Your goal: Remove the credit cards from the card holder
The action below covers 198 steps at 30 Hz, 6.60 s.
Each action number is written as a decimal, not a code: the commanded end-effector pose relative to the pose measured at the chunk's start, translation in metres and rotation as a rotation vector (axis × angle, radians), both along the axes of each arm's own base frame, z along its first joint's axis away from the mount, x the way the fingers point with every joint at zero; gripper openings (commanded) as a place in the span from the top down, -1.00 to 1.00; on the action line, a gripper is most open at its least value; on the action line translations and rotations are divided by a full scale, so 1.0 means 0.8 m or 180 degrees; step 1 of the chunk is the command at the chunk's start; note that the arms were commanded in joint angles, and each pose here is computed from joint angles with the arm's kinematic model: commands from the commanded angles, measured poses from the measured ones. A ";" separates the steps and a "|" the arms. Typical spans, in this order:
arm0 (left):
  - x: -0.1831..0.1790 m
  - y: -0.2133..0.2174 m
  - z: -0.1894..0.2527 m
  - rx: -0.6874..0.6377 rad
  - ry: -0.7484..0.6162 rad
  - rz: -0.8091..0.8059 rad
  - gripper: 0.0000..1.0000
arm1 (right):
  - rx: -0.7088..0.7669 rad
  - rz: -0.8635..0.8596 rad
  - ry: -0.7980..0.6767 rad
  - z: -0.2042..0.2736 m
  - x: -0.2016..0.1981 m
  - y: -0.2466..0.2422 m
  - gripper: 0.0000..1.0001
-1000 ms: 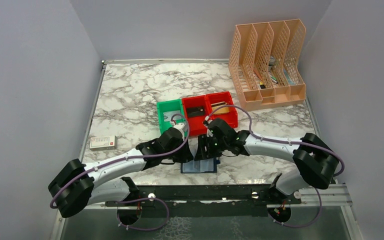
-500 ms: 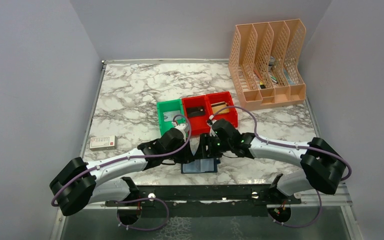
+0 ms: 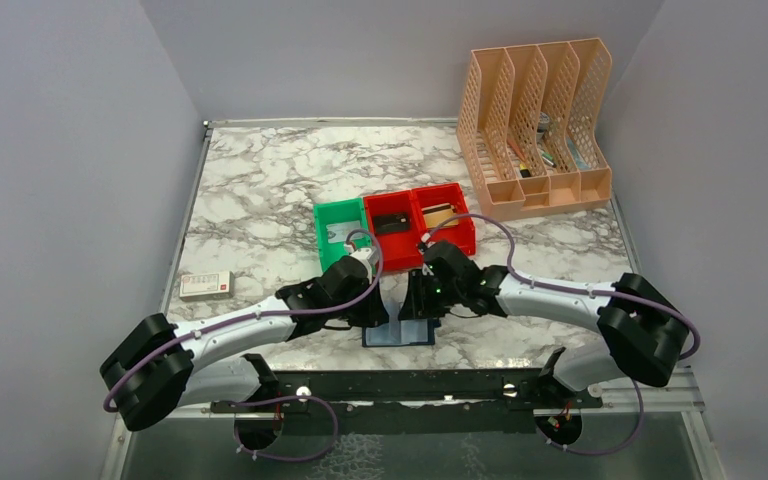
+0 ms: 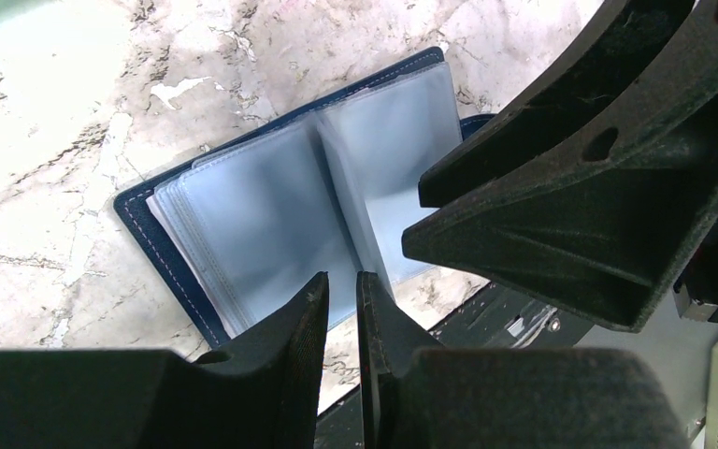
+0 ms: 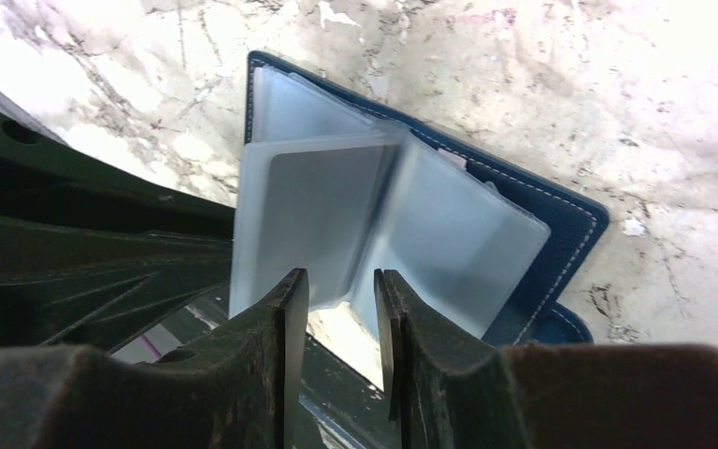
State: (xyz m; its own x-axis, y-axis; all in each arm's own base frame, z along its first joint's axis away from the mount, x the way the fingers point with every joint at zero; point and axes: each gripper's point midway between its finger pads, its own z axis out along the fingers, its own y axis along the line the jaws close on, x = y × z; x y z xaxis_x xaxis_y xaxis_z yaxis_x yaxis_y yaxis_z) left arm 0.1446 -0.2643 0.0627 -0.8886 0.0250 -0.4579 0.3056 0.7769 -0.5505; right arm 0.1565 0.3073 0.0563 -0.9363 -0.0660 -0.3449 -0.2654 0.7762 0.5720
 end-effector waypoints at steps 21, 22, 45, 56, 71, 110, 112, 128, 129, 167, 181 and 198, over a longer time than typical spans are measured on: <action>-0.001 -0.012 0.004 -0.0055 -0.0023 -0.0096 0.58 | 0.0134 -0.0069 -0.0162 0.021 0.036 0.027 -0.06; -0.001 -0.012 0.004 -0.0054 -0.0024 -0.0097 0.59 | 0.0100 -0.0068 -0.0140 0.017 0.035 0.025 -0.06; 0.000 -0.009 -0.004 0.0020 0.0000 -0.0085 0.59 | -0.0155 -0.0157 -0.0178 0.003 0.019 -0.016 0.23; 0.007 -0.006 0.003 0.0016 -0.0082 0.0035 0.46 | -0.0230 -0.0136 -0.0112 -0.007 0.012 -0.024 0.07; -0.007 -0.016 -0.004 -0.0149 0.0094 -0.0059 0.04 | -0.0298 -0.0269 0.0181 -0.061 -0.005 -0.036 0.44; -0.008 -0.030 -0.008 0.0026 0.0067 -0.0106 0.34 | -0.0339 -0.0313 0.0303 -0.083 -0.004 -0.049 0.72; -0.009 -0.034 -0.001 -0.0048 0.0052 -0.0153 0.45 | -0.0338 -0.0303 0.0302 -0.083 -0.004 -0.049 0.73; -0.020 -0.081 0.042 -0.0582 -0.0004 -0.0526 0.43 | -0.0149 -0.0590 -0.0267 0.006 0.030 -0.056 0.21; -0.020 -0.083 0.042 -0.0582 -0.0001 -0.0543 0.42 | -0.0196 -0.0632 -0.0249 0.006 0.029 -0.062 0.20; -0.010 -0.032 -0.023 0.0467 -0.0096 -0.0166 0.30 | -0.0016 -0.0448 0.0318 -0.017 -0.027 -0.069 0.33; 0.003 0.004 -0.019 0.0733 -0.0270 0.0143 0.23 | -0.0120 -0.0527 0.0369 -0.031 -0.029 -0.076 0.34; -0.009 0.020 -0.046 0.0877 -0.0117 0.0150 0.19 | 0.0054 -0.0492 0.0370 -0.026 -0.027 -0.065 0.37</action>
